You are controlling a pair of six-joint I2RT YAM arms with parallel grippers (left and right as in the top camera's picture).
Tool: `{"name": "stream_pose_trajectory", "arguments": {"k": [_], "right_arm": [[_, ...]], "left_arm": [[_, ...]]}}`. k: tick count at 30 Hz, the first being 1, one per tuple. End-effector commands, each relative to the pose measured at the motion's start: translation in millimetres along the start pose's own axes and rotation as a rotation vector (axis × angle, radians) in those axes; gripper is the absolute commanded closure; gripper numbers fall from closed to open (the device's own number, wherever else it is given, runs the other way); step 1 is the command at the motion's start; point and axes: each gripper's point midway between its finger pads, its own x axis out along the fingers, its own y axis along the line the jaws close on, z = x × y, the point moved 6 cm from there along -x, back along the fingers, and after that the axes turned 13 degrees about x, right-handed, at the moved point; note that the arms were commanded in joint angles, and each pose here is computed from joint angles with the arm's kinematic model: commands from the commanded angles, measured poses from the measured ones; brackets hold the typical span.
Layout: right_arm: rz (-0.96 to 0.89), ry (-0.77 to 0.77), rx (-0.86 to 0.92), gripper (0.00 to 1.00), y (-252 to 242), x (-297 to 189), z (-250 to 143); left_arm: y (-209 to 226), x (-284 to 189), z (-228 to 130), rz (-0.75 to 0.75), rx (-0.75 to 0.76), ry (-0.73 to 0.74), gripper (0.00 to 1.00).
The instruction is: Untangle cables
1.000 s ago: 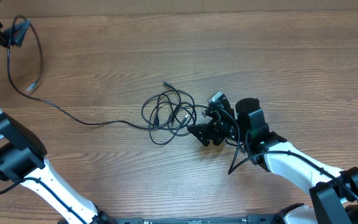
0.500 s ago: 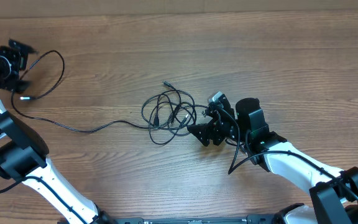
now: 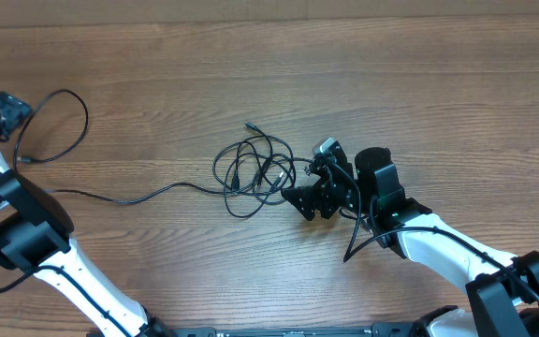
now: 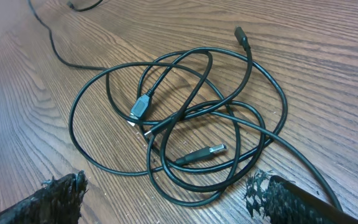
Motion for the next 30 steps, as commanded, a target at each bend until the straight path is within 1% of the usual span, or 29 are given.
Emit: {"name": "stream_pose_trajectory", "arguments": {"k": [1,2,4,6,7,8,10,13,14,16,19,24,30], "right_arm": [[-0.003,-0.007,-0.004,0.07,1,2,3],[-0.003,-0.007,-0.004,0.07,1,2,3],[-0.003,-0.007,-0.004,0.07,1,2,3],[-0.003,-0.007,-0.004,0.07,1,2,3],[-0.003,-0.006,-0.004,0.07,1,2,3],[-0.003,-0.007,-0.004,0.07,1,2,3],[-0.003,-0.006,-0.004,0.07,1,2,3],[-0.003,-0.006,-0.004,0.07,1,2,3],[-0.003,-0.006,-0.004,0.07,1,2,3],[-0.003,-0.005,-0.003,0.07,1,2,3],[-0.003,-0.006,0.012,0.07,1,2,3],[-0.003,-0.002,0.025,0.07,1,2,3],[-0.003,-0.002,0.025,0.06,1,2,3]], "left_arm": [[20,-86,27,0.015,0.006,-0.229,0.0],[18,-99,28,-0.025,0.034,-0.254,0.0],[6,-131,27,-0.167,0.167,-0.311,0.01],[-16,-169,20,-0.353,0.437,-0.409,0.0],[-25,-187,14,-0.422,0.557,-0.462,0.0],[-32,-203,7,-0.462,0.653,-0.508,0.0],[-43,-230,-9,-0.49,0.781,-0.566,0.01],[-63,-254,-43,-0.53,1.015,-0.59,0.0],[-73,-259,-59,-0.55,1.122,-0.575,0.0],[-90,-262,-86,-0.581,1.277,-0.529,0.0],[-116,-260,-126,-0.644,1.454,-0.438,0.01],[-146,-254,-178,-0.723,1.67,-0.317,0.0],[-170,-228,-235,-0.813,1.817,-0.112,0.0]]}}
